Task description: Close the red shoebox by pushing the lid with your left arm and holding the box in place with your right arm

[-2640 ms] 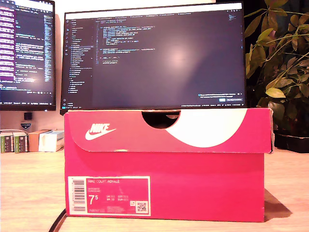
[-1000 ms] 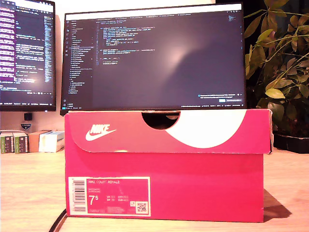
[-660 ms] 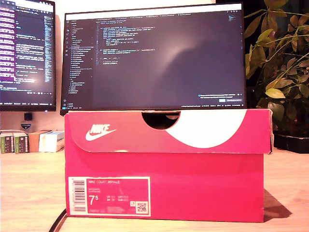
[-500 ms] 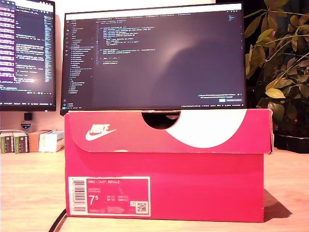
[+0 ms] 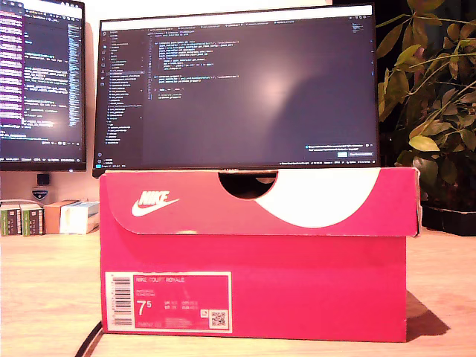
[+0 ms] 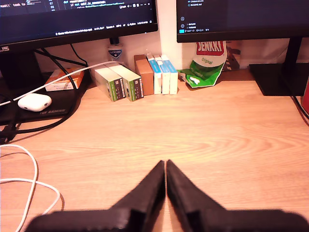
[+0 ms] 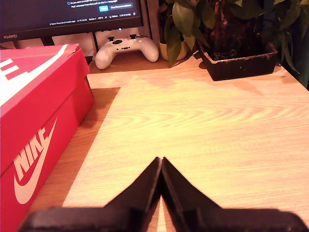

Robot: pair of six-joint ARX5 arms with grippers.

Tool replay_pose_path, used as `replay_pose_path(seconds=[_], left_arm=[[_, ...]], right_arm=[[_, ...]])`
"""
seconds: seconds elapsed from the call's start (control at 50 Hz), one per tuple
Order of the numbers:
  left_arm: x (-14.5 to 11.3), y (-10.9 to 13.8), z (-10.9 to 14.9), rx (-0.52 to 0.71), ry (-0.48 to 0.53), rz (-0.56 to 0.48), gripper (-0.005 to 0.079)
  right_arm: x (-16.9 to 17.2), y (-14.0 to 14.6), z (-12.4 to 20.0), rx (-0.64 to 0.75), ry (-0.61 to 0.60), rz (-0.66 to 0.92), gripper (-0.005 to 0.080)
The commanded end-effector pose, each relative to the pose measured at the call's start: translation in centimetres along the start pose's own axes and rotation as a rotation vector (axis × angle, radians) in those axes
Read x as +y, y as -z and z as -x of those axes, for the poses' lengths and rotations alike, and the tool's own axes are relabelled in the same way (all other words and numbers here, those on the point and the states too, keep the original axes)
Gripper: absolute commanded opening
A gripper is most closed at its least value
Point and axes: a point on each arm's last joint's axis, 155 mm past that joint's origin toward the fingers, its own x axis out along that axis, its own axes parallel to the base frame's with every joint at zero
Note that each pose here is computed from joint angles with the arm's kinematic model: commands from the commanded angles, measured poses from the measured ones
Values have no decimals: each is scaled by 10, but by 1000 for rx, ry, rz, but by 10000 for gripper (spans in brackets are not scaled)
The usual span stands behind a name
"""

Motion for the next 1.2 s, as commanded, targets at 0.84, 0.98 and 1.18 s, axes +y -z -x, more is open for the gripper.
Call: replay_pose_path(seconds=[0.84,0.98,1.18], left_arm=[[33,17,-2,37,-129,21,-15],[33,17,-2,38,-132,21,-15],[34,17,-2,38,-132,21,-15]], right_arm=[[-21,1,0,-9,81,-26,-12],[-21,1,0,-9,81,-26,-12],[-21,1,0,-9,81,-26,-12]])
